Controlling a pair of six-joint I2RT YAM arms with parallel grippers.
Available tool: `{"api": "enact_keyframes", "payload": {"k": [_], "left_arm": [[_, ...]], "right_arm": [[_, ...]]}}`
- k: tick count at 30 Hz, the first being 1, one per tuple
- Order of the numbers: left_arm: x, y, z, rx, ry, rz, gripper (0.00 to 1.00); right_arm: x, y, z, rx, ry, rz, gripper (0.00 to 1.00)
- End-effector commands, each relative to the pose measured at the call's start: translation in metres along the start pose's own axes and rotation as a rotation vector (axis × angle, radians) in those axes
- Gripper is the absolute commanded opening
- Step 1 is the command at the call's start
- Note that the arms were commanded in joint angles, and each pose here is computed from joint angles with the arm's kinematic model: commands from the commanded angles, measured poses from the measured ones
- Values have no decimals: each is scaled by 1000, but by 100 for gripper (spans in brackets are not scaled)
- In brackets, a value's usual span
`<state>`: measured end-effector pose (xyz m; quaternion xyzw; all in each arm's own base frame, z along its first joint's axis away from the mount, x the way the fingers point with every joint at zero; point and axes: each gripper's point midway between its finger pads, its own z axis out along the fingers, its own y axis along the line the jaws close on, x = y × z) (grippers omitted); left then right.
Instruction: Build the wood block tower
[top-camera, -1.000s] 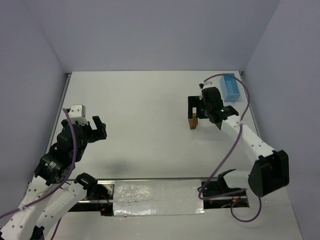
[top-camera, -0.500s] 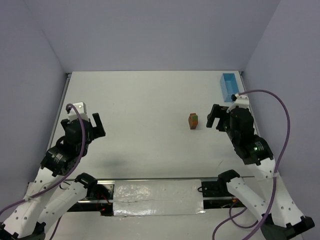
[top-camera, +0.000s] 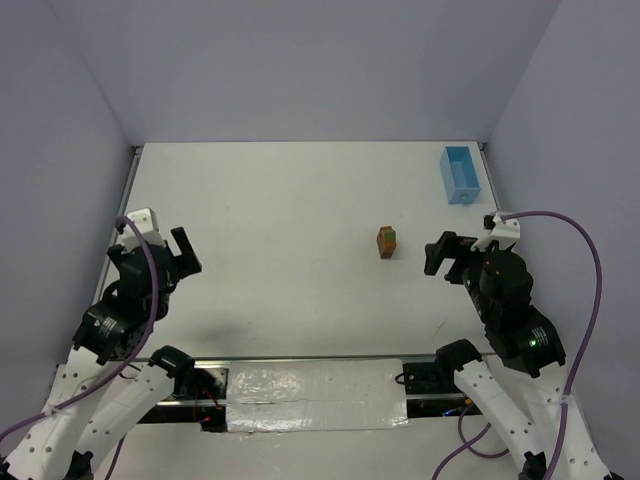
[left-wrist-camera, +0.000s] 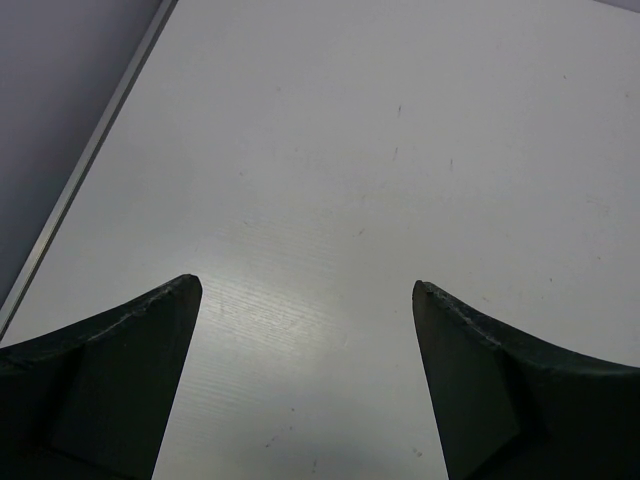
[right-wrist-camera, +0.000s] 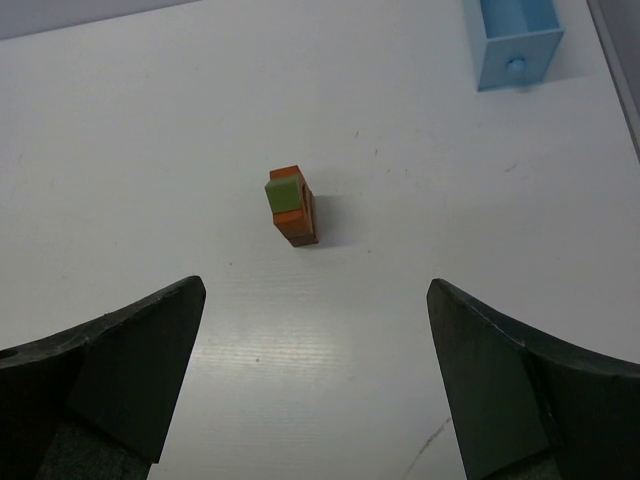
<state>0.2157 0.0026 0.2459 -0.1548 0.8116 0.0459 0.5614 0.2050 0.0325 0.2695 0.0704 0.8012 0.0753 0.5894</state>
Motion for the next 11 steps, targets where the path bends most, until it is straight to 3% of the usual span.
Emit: {"api": "enact_keyframes", "payload": {"k": [1, 11], "left_arm": [[-16, 3, -4, -11, -54, -55, 100], [-18, 4, -7, -8, -66, -67, 99]], "right_arm": [[-6, 0, 0, 2, -27, 7, 100], [-9, -4, -5, 20, -47, 24, 100]]}}
